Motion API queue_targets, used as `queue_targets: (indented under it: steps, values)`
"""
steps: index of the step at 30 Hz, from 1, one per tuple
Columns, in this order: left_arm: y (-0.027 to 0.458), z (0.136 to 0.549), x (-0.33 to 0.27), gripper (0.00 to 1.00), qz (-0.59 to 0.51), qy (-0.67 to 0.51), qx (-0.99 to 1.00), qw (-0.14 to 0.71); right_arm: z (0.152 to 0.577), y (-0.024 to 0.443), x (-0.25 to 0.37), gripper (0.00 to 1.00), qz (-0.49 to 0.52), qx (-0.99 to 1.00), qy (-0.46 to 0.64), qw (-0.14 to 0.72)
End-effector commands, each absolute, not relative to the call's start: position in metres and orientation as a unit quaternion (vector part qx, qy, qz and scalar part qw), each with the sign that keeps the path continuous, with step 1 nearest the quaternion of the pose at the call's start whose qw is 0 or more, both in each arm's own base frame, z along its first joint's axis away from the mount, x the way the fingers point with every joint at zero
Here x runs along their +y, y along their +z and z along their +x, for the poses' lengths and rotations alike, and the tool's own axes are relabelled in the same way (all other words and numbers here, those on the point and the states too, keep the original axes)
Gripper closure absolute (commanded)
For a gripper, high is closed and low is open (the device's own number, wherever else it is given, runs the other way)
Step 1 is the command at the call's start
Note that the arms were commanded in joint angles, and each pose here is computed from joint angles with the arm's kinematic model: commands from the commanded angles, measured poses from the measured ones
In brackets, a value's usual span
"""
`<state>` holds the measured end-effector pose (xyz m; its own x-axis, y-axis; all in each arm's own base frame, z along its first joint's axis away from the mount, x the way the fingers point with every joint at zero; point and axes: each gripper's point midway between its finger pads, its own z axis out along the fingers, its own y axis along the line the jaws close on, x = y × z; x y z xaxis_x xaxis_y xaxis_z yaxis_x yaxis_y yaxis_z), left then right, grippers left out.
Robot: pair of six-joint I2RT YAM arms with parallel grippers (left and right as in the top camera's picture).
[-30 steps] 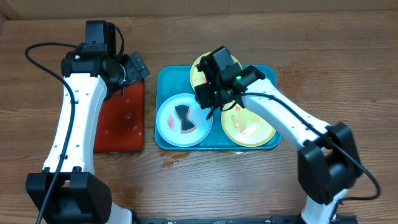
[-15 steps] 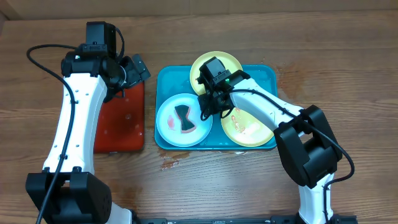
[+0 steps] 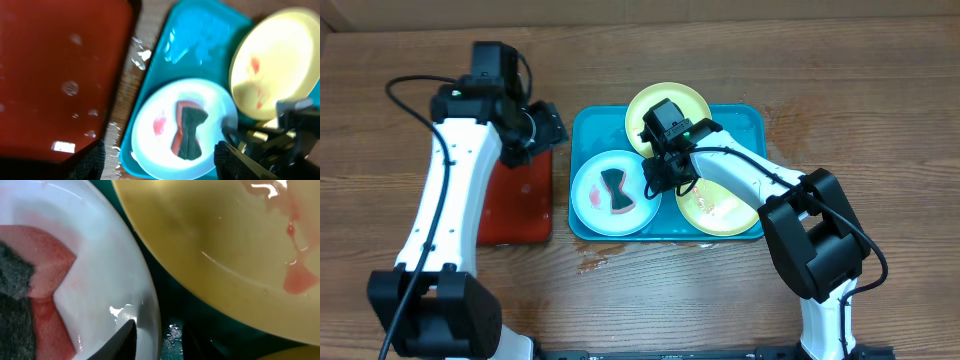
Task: Clean dirty plates on tray and stack at the side
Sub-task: 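Scrub the white plate with the left-held sponge while right holds it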
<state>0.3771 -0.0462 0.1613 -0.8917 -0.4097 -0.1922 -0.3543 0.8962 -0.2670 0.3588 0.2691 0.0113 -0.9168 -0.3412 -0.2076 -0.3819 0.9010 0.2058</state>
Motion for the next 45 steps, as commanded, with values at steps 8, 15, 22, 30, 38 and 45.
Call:
queue_targets:
  steps: [8,15,22,30,38,45]
  values:
    - [0.079,0.352,-0.117,0.28,-0.131,-0.131,0.983,0.007,0.357,0.005,0.262,0.73,-0.182,0.973,0.117,0.084]
    - [0.041,0.349,-0.144,0.39,-0.112,-0.13,0.985,-0.032,0.358,0.005,0.262,0.73,-0.181,0.973,0.118,0.086]
    - [0.016,0.346,-0.153,0.55,-0.102,-0.12,0.986,-0.053,0.359,0.005,0.262,0.73,-0.181,0.972,0.118,0.087]
    - [0.008,0.342,-0.154,0.76,-0.108,-0.109,0.986,-0.064,0.359,0.005,0.262,0.72,-0.181,0.972,0.118,0.088]
    - [0.003,0.346,-0.118,0.96,-0.108,-0.009,0.993,-0.034,0.359,0.005,0.262,0.73,-0.181,0.972,0.118,0.087]
    - [0.011,0.351,-0.062,0.96,-0.102,0.144,0.984,0.003,0.359,0.005,0.262,0.72,-0.181,0.972,0.118,0.087]
